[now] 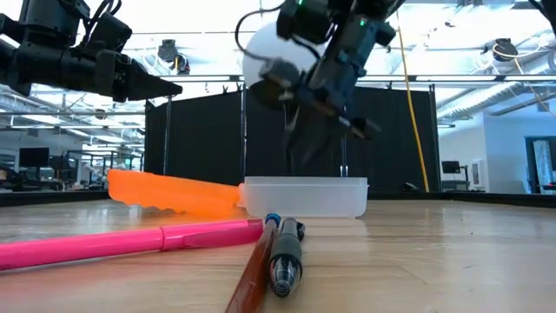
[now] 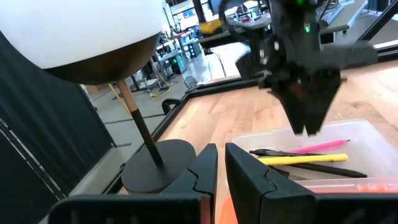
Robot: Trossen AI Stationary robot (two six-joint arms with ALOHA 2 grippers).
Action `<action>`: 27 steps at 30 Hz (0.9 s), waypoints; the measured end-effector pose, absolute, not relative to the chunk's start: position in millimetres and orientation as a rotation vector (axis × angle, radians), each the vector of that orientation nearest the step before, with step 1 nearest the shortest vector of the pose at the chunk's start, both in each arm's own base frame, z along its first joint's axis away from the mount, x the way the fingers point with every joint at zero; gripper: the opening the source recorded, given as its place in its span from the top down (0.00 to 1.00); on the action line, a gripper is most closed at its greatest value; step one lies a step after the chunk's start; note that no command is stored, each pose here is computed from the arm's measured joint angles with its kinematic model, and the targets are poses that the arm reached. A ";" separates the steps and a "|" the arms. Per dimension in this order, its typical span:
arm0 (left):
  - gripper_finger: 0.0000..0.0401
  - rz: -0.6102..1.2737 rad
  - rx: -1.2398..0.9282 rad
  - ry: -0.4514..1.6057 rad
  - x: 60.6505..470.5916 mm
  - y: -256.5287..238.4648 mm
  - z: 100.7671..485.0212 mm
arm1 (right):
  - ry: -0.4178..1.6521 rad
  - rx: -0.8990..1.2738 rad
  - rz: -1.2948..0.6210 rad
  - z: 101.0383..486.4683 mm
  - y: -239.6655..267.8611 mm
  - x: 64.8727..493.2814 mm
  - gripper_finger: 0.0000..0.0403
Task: Pick & place school supplies into a supply box
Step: Put the pink highlighter into the supply box
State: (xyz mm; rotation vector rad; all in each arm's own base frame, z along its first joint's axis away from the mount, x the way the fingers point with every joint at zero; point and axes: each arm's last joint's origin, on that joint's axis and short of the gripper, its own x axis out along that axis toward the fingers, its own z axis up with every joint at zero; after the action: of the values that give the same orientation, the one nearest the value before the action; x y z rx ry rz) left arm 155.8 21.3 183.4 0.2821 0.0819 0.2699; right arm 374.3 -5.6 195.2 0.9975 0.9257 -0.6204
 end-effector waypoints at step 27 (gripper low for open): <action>0.90 0.317 0.226 0.128 155.1 22.7 178.7 | 0.313 -0.168 -0.230 272.0 52.0 231.5 0.98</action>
State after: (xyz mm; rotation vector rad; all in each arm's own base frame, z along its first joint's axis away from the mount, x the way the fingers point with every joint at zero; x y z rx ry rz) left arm 155.1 22.7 178.7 0.2256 0.1281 0.3170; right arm 231.5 52.0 272.0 -0.1682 0.3130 -0.2303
